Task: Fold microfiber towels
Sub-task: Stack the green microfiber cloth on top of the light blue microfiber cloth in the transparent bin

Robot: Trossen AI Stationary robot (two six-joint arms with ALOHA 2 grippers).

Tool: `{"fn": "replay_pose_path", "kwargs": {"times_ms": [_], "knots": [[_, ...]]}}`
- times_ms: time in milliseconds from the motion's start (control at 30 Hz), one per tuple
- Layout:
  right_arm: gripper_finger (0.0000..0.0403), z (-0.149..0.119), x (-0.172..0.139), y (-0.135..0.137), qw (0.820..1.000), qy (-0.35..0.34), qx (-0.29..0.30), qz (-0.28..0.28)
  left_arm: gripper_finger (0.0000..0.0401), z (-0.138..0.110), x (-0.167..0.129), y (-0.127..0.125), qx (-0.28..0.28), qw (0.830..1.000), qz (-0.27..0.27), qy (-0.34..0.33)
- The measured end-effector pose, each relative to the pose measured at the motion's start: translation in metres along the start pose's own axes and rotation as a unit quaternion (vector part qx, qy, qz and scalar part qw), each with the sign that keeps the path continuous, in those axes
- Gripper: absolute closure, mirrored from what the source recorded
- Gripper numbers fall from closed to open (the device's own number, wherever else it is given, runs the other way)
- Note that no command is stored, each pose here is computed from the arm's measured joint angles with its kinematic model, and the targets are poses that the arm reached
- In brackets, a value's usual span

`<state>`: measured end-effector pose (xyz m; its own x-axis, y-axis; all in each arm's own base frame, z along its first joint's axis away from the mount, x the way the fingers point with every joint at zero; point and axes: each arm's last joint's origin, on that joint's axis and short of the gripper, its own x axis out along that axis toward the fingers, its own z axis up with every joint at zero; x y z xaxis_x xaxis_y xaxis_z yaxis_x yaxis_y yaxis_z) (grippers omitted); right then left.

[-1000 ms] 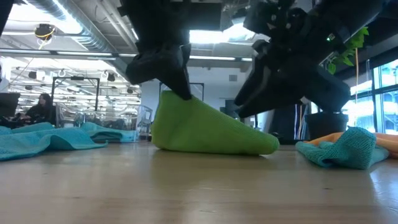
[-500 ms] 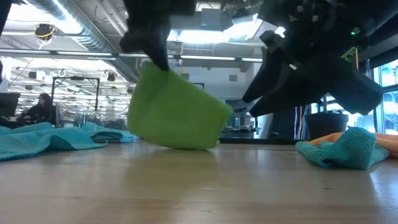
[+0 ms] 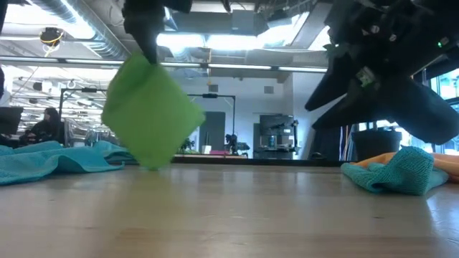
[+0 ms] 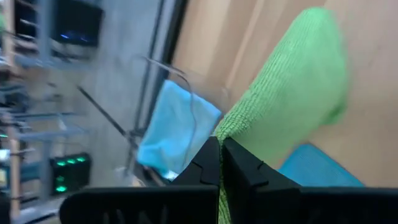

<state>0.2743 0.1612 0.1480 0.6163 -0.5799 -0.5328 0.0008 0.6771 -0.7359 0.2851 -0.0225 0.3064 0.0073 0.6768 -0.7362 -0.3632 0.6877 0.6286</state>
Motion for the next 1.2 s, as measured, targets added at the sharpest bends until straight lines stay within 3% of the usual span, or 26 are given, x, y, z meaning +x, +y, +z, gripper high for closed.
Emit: {"fn": "replay_pose_path", "kwargs": {"times_ms": [100,467,633,1200], "knots": [[0.0219,-0.004,-0.002,0.0,1.0,0.008,0.0,-0.018,0.0401,-0.002,0.009,0.006,-0.009,1.0,-0.01,0.027],[0.0219,-0.012,-0.005,-0.001,0.999,0.026,0.004,-0.04,0.0401,-0.007,0.056,0.023,-0.03,0.994,0.042,0.101],[0.0219,-0.012,-0.005,-0.002,0.999,0.024,0.003,-0.048,0.0401,-0.008,0.072,0.045,-0.057,0.989,0.077,0.114],[0.0218,-0.013,-0.005,-0.002,0.998,0.025,0.008,-0.053,0.0401,-0.023,0.119,0.117,-0.109,0.97,0.088,0.2]]}}
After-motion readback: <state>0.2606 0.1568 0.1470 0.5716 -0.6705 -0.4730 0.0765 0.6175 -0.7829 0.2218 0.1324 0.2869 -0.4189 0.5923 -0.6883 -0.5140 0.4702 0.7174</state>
